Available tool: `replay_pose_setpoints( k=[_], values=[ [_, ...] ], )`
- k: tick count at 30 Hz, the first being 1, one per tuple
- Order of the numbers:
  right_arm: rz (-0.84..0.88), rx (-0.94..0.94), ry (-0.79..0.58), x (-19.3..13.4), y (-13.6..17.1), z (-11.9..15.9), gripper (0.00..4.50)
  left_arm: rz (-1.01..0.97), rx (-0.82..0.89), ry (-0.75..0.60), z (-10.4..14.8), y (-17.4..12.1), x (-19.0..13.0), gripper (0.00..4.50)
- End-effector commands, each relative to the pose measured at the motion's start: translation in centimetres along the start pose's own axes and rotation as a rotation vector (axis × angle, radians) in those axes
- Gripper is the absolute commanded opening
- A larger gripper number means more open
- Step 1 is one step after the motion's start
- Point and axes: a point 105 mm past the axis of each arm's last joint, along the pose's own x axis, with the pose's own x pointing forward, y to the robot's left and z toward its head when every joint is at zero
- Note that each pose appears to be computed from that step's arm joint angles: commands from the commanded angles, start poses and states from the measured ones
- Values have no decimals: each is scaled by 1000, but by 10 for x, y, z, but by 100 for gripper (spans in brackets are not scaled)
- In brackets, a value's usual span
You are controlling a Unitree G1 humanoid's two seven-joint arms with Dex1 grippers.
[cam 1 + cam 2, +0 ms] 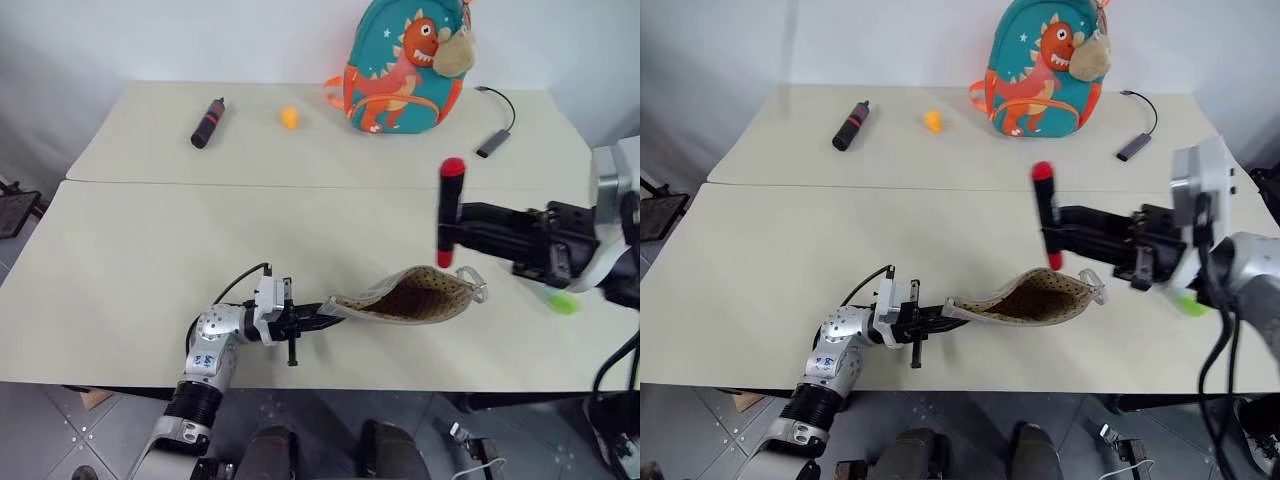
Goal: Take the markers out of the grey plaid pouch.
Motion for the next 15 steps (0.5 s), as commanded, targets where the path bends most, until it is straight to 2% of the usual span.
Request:
replay_pose_setpoints(
  k=[1, 4, 7, 11, 15],
  values=[
    [-343, 78, 54, -46, -58, -16, 58, -23, -5, -36, 9, -2, -2, 0],
    [-486, 69, 313, -75, -78, -67, 58, -47, 1, -46, 12, -4, -3, 0],
    [-548, 101, 407, -90, -86, -93, 58, -65, 4, -47, 11, -5, -2, 0],
    [-617, 93, 487, -98, -96, -110, 58, -93, -4, -39, 9, -7, -3, 0],
    [-522, 25, 555, -87, -88, -122, 58, -100, -4, -30, 6, -5, -4, 0]
  ],
)
